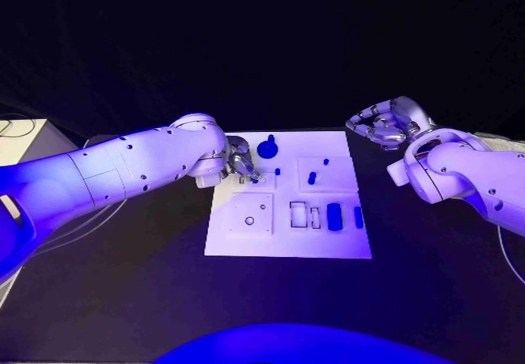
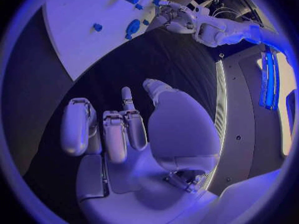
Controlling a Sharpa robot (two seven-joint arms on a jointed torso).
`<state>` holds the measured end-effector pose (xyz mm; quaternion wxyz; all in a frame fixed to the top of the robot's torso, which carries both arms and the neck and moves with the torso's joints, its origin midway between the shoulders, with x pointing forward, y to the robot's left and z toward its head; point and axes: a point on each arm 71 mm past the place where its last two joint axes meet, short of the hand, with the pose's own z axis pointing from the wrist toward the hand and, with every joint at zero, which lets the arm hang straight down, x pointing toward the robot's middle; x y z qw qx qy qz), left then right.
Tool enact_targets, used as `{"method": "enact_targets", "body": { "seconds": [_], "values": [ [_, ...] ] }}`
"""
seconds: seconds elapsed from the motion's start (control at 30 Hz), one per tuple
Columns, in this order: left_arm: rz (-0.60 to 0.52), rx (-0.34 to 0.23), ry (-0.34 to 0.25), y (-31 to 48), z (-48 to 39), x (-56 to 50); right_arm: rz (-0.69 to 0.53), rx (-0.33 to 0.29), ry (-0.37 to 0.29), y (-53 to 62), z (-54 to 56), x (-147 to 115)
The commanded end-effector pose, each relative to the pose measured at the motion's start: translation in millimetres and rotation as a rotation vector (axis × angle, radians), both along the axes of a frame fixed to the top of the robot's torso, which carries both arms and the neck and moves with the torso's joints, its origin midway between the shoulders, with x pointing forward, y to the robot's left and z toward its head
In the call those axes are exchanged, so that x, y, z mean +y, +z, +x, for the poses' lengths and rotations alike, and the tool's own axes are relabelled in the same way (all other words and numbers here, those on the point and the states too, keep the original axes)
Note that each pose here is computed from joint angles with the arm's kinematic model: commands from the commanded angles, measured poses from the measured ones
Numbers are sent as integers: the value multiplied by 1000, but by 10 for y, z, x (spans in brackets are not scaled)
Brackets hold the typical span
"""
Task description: Assemble the parts on the task board
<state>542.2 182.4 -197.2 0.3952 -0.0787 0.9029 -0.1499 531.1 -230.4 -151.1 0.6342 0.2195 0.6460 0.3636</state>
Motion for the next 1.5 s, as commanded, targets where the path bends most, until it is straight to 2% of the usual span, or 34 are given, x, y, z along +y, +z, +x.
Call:
{"method": "enact_targets", "body": {
  "seconds": [0.03,0.83,1.5],
  "values": [
    [12,14,-15,-21,-7,-16,-7,0,12,2,0,11],
    [39,39,-31,-46,-25,43,-8,1,13,-7,6,16],
    [31,29,-17,-43,10,26,-8,2,13,-7,5,18]
  ]
}}
